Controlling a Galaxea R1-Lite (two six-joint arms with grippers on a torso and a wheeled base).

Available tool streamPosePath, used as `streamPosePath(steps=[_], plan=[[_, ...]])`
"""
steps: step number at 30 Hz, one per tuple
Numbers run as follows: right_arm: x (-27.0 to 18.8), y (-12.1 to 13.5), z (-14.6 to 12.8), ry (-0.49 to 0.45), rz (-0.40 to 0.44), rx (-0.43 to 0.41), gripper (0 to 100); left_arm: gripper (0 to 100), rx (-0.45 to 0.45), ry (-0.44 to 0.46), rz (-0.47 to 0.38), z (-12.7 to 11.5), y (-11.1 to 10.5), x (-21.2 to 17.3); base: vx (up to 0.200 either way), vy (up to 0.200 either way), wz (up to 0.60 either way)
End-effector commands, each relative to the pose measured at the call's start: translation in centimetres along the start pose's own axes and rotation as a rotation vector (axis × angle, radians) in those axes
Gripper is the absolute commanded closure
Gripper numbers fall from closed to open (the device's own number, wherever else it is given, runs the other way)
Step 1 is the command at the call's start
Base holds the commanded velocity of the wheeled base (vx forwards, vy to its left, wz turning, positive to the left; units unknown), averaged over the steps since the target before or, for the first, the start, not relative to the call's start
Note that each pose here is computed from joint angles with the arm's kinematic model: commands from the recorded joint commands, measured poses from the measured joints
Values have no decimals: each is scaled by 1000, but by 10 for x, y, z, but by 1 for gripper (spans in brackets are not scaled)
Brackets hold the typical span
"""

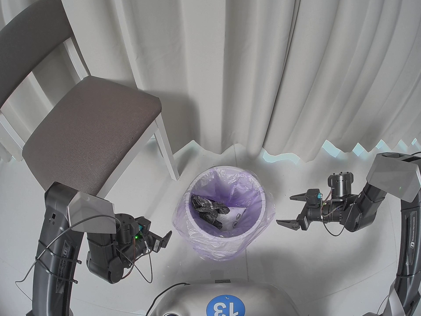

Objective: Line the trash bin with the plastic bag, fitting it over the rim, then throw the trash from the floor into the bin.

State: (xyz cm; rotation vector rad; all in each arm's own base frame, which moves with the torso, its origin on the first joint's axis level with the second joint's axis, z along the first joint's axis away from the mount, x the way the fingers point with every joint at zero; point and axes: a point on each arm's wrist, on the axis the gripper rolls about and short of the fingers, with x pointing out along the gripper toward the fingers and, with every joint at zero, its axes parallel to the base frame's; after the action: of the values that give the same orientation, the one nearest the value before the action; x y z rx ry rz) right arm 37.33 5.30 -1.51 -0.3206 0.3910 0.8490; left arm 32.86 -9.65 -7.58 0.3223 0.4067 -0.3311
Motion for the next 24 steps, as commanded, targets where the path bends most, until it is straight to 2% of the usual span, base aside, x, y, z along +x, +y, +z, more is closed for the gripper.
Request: streamPosePath(steps=[1,5,8,9,10,18,24], plan=[[-20,6,8,-16,-20,-10,0,0,-4,-6,3,8,0,-15,0,0,0],[-32,8,9,-36,-47,-21,0,0,-8,7,-3,9,-2,-22,0,0,0],[-48,9,21,-81,-86,-39,0,0,-40,-67,-23,32,-8,-29,0,0,0],[-48,9,21,-81,-86,-39,0,0,-40,-67,-23,32,-8,-29,0,0,0],[-56,11,28,-100,-98,-26,0,0,-47,-114,-35,45,-14,-30,0,0,0],[-84,23,51,-219,-166,-5,0,0,-22,-235,-79,84,-34,-51,0,0,0],[-96,24,73,-342,-317,45,0,0,-23,-350,-89,117,-48,-70,0,0,0]])
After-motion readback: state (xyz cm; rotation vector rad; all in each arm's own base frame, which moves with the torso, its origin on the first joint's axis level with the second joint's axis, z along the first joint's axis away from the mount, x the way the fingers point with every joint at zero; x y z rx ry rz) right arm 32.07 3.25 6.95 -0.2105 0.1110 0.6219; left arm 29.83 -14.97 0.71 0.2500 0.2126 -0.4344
